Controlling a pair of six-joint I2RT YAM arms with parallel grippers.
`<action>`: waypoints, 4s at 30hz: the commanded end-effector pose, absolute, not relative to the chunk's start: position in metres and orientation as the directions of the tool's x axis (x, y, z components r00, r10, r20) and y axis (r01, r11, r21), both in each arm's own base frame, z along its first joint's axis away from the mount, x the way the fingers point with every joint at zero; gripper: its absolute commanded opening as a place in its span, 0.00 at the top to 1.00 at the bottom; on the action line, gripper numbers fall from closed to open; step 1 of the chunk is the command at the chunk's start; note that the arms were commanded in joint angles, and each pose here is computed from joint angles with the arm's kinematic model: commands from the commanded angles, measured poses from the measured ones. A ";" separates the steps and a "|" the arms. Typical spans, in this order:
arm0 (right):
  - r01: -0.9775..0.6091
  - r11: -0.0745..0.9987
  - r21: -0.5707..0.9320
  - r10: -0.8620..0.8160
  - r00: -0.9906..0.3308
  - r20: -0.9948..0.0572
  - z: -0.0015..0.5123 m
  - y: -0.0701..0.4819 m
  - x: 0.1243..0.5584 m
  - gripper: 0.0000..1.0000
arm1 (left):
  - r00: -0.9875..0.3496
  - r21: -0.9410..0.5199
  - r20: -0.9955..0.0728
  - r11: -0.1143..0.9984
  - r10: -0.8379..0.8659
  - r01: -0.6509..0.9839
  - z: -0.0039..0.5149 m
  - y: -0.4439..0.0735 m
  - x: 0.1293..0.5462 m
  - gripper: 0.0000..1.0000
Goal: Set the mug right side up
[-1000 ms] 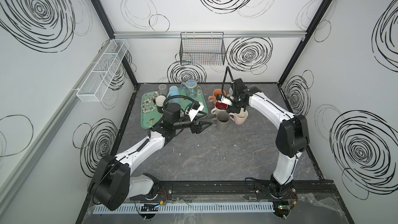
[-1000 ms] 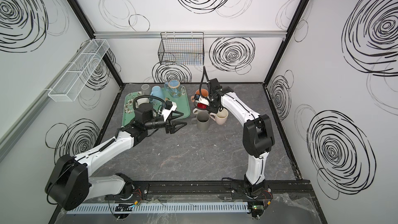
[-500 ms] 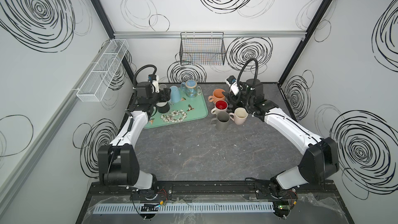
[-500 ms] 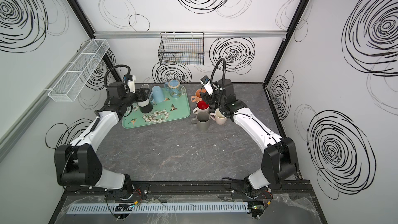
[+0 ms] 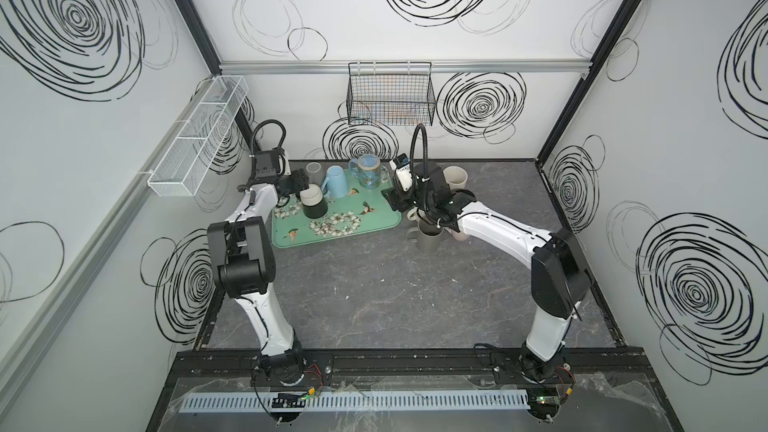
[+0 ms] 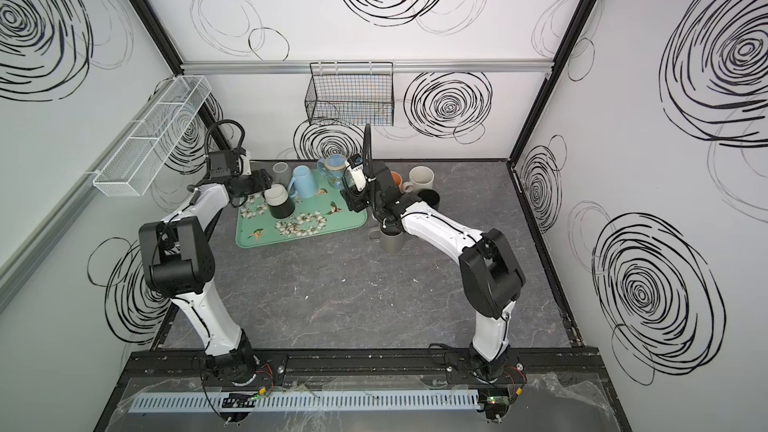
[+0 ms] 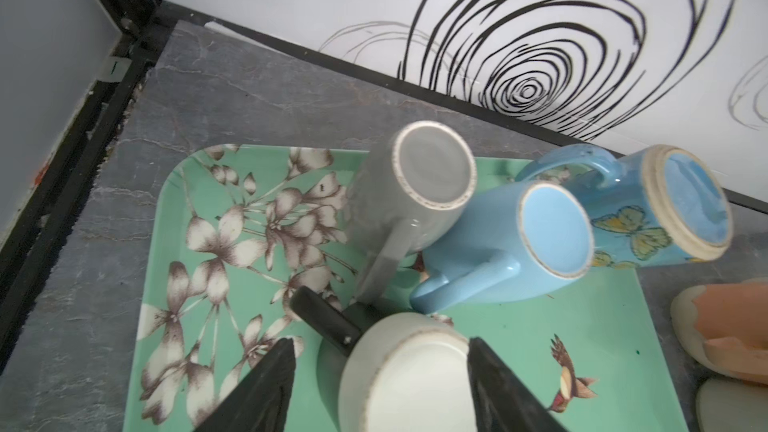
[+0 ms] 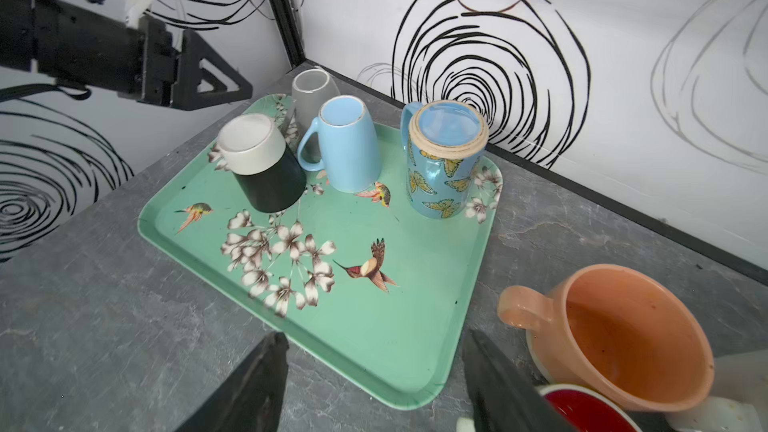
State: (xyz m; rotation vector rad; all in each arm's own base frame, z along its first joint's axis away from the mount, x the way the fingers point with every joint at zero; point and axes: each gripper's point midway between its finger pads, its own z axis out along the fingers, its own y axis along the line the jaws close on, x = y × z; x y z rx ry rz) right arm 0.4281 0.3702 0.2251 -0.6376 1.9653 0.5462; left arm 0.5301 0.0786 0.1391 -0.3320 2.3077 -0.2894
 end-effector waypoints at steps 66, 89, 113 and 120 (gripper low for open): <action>-0.687 0.551 0.473 -0.331 -0.700 -0.632 0.083 0.461 0.408 0.46 | -0.831 -0.300 -0.215 0.845 -0.512 -0.443 0.056 -0.064 0.488 0.45; -0.689 0.576 0.440 -0.354 -0.696 -0.625 0.082 0.459 0.419 0.46 | -0.747 -0.420 -0.265 0.770 -0.610 -0.480 0.103 -0.053 0.516 0.39; -0.711 0.591 0.382 -0.401 -0.670 -0.625 0.081 0.453 0.425 0.46 | -0.844 -0.376 -0.069 0.798 -0.532 -0.471 0.046 -0.091 0.485 0.58; -0.698 0.619 0.360 -0.387 -0.670 -0.634 0.086 0.446 0.429 0.45 | -0.840 -0.397 -0.109 0.798 -0.532 -0.454 0.054 -0.089 0.483 0.92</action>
